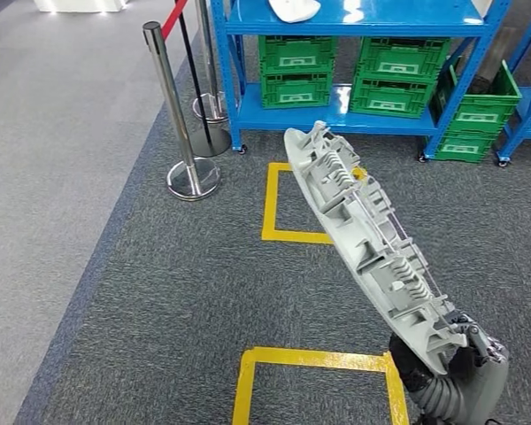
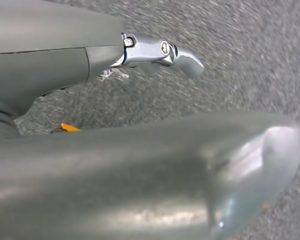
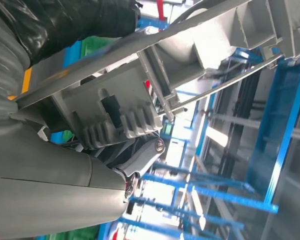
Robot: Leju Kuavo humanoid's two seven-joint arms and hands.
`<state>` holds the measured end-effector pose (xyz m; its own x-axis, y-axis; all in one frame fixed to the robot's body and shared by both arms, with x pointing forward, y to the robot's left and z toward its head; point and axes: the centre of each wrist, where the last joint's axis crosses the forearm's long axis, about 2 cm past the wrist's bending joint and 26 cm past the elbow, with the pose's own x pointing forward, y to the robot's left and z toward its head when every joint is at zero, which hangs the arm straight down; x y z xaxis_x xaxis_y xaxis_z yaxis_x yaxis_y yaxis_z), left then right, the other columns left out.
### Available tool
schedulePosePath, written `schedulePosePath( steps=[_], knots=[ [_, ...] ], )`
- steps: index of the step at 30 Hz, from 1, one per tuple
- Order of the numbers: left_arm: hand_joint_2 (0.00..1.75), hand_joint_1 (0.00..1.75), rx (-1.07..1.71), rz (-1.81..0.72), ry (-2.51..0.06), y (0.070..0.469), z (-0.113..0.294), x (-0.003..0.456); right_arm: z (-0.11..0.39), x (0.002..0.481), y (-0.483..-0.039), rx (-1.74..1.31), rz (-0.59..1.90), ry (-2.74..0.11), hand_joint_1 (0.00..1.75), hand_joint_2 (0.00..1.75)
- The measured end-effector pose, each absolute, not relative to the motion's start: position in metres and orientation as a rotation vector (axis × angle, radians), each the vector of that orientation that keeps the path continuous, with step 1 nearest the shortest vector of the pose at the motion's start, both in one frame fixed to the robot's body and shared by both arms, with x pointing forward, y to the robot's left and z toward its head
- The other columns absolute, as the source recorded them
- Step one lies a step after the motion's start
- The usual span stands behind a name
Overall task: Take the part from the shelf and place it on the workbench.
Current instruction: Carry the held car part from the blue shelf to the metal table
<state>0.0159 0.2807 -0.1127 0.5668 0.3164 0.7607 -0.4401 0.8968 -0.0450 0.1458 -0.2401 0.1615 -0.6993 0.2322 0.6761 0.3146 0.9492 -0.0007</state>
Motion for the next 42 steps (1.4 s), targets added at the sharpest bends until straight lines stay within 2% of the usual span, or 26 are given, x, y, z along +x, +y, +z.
schedulePosePath(
  steps=[42],
  knots=[
    [0.00,0.00,0.155,0.441,-0.875,0.2810,-0.1123,0.0207,0.1608,0.1467,-0.2410,-0.372,-0.128,-2.377,1.75,1.75]
  ],
)
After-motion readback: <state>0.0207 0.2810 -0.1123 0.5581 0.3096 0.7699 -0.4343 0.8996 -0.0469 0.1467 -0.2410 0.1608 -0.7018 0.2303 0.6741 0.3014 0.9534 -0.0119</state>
